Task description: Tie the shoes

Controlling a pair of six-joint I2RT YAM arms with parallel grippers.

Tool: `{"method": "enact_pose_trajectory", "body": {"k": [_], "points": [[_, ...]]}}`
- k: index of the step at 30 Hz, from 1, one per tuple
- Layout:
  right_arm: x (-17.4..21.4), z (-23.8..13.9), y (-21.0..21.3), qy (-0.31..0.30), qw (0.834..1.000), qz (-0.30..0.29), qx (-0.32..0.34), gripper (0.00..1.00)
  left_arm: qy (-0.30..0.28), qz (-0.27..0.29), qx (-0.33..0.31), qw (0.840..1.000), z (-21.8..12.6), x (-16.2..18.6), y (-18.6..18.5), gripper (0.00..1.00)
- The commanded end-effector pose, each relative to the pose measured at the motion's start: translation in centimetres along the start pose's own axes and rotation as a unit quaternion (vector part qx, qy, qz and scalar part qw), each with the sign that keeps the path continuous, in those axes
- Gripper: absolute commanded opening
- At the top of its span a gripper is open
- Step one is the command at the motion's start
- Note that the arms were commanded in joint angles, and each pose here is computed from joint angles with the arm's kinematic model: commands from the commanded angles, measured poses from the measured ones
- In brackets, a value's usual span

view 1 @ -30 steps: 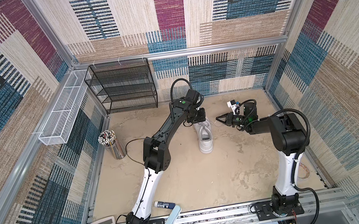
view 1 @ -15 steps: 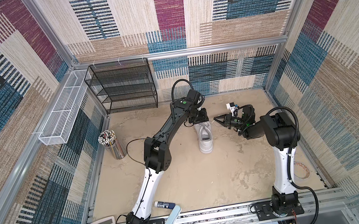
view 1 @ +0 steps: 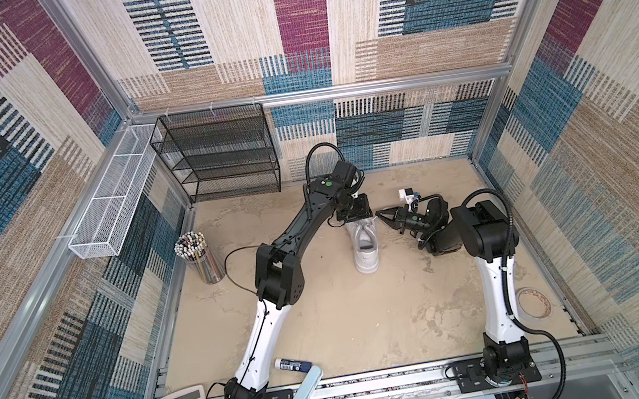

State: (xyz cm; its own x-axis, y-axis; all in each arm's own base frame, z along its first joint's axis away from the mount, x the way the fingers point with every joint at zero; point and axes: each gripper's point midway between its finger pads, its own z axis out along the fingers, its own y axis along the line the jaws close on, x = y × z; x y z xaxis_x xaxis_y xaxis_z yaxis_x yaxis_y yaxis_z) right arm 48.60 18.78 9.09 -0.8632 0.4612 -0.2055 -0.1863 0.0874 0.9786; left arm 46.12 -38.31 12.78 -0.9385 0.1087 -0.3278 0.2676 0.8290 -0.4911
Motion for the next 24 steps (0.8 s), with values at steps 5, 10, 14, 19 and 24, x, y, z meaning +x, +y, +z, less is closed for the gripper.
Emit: {"method": "enact_pose_trajectory", "body": {"k": [5,10,14,19,24], "points": [[0.1,0.6,1.0,-0.006,0.999,0.039,-0.037,0.0,0.021,-0.006,-0.004,1.0,-0.7,1.2,0.1,0.47],[0.6,0.7,0.3,-0.003,0.997,0.063,-0.038,0.0,0.023,-0.005,-0.003,1.0,-0.8,1.3,0.1,0.47],[1.3,0.9,-0.1,0.004,0.996,0.077,-0.037,0.0,0.022,-0.004,0.0,1.0,-1.0,1.2,0.1,0.48],[2.2,1.1,-0.3,0.011,0.995,0.093,-0.035,0.0,0.02,-0.003,0.002,1.0,-1.2,1.0,0.1,0.48],[2.8,1.0,-0.4,0.012,0.994,0.103,-0.033,0.0,0.022,-0.004,0.003,1.0,-1.3,1.1,0.2,0.48]]}}
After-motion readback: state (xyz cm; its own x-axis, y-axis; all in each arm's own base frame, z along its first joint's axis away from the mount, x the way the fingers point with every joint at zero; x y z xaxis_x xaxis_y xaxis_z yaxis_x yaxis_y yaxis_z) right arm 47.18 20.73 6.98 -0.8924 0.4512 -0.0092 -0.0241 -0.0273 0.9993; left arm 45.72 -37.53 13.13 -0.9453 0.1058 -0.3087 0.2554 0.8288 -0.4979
